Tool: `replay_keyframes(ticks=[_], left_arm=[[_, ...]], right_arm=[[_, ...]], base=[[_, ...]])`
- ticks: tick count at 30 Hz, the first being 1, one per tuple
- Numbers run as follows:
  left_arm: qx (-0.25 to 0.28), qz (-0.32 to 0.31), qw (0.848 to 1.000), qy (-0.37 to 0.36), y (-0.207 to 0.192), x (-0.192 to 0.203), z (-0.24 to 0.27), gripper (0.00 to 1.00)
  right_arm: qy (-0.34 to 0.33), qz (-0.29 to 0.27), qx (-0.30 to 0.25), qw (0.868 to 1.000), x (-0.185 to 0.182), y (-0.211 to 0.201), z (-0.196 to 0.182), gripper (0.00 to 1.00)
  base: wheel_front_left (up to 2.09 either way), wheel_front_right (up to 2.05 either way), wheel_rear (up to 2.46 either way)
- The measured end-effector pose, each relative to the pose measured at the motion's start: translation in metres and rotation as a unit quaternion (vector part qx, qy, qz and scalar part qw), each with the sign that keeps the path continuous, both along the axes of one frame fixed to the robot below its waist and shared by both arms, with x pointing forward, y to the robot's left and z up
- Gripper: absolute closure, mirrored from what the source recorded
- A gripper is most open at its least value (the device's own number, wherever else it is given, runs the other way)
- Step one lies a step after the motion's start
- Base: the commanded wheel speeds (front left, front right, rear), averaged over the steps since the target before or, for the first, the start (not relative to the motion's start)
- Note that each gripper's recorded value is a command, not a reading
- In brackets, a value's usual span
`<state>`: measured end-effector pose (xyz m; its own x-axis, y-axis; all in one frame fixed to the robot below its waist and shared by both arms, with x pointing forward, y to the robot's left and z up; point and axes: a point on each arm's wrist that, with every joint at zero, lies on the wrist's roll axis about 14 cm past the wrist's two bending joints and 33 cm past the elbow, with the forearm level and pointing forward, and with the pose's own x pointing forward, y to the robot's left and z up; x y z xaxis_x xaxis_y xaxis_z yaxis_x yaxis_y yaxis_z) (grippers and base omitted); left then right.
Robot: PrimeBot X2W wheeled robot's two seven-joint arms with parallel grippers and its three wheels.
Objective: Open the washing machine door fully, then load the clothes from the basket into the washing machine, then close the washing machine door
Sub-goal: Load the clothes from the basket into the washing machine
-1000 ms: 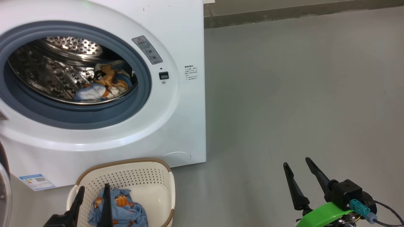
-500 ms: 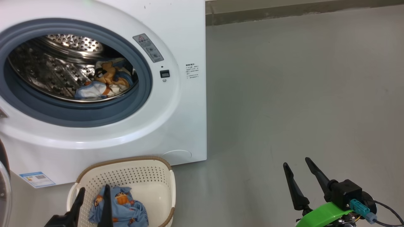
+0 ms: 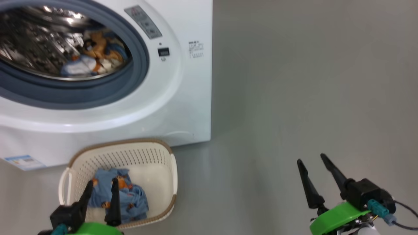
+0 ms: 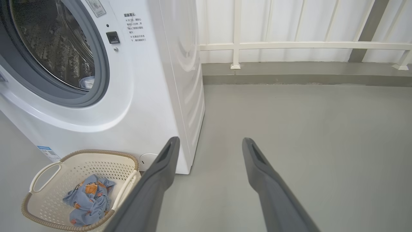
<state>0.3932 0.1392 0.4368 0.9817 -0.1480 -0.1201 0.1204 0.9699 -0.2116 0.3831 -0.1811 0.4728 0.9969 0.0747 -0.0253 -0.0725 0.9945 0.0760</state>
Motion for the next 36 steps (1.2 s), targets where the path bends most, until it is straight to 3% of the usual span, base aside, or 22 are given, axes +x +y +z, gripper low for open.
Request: replay_keyframes(ticks=[8,16,23,36], left_arm=[[-0.017,-0.015,0.998,0.052,-0.015,0.032,-0.039,0.0],[0.001,-0.02,0.989,0.146,-0.012,0.052,-0.109,0.0],[0.017,-0.021,0.972,0.235,-0.001,0.071,-0.173,0.0],[0.061,-0.021,0.918,0.392,0.026,0.087,-0.276,0.0]], right_arm=[[0.025,0.001,-0.014,1.0,0.023,-0.006,-0.021,0.0],[0.058,-0.008,-0.019,0.998,0.04,-0.013,-0.051,0.0],[0.089,-0.021,-0.019,0.996,0.051,-0.019,-0.081,0.0],[0.143,-0.055,-0.03,0.988,0.053,-0.042,-0.127,0.0]], base=[[0.0,0.0,0.0],[0.0,0.0,0.0],[0.0,0.0,0.0],[0.0,0.0,0.0]])
